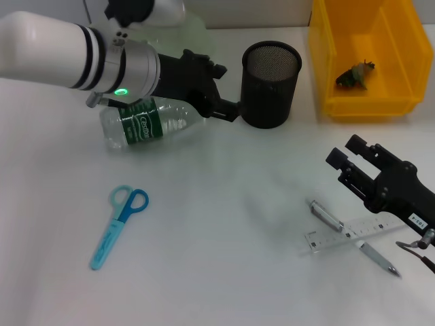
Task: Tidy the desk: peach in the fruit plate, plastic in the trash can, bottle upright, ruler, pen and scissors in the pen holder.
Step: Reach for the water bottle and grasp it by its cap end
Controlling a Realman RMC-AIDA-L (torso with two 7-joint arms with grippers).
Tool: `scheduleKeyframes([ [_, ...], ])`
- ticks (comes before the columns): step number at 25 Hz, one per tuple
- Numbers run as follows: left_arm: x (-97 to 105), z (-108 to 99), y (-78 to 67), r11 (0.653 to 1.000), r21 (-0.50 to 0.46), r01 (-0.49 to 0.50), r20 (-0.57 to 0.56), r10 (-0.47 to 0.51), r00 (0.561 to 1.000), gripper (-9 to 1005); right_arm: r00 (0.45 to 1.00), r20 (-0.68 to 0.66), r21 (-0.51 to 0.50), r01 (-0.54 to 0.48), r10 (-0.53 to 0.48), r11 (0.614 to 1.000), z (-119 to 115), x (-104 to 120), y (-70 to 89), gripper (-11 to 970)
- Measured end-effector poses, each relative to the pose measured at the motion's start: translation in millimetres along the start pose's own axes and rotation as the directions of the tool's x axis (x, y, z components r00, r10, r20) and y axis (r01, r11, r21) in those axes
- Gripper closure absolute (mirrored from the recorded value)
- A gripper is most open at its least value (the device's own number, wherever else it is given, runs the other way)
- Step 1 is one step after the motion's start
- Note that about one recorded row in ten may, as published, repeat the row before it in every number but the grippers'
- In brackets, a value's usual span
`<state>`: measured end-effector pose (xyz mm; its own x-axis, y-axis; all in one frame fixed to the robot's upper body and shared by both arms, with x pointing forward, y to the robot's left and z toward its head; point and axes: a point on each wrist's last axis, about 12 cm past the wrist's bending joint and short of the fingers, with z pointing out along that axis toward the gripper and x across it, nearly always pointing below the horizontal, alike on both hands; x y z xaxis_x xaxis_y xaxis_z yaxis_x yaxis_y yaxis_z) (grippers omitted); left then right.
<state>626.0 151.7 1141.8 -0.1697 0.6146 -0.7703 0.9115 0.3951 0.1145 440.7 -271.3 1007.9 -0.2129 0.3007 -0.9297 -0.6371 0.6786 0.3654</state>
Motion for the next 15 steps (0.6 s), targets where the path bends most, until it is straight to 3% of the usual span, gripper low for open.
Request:
scheduleKeyframes([
  [5, 6, 15, -0.7, 0.997, -0.074, -0.015, -0.121, 0.006, 0.993, 184, 1.0, 0.001, 0.002, -0.005, 0.005, 1.0, 0, 0, 0.3, 384],
  [15, 10, 20, -0.6, 0.994, -0.106, -0.014, -0.152, -0.003, 0.988, 183, 1.0, 0.005, -0.018, 0.0, 0.0, 1.0, 8, -3, -0.3, 384],
])
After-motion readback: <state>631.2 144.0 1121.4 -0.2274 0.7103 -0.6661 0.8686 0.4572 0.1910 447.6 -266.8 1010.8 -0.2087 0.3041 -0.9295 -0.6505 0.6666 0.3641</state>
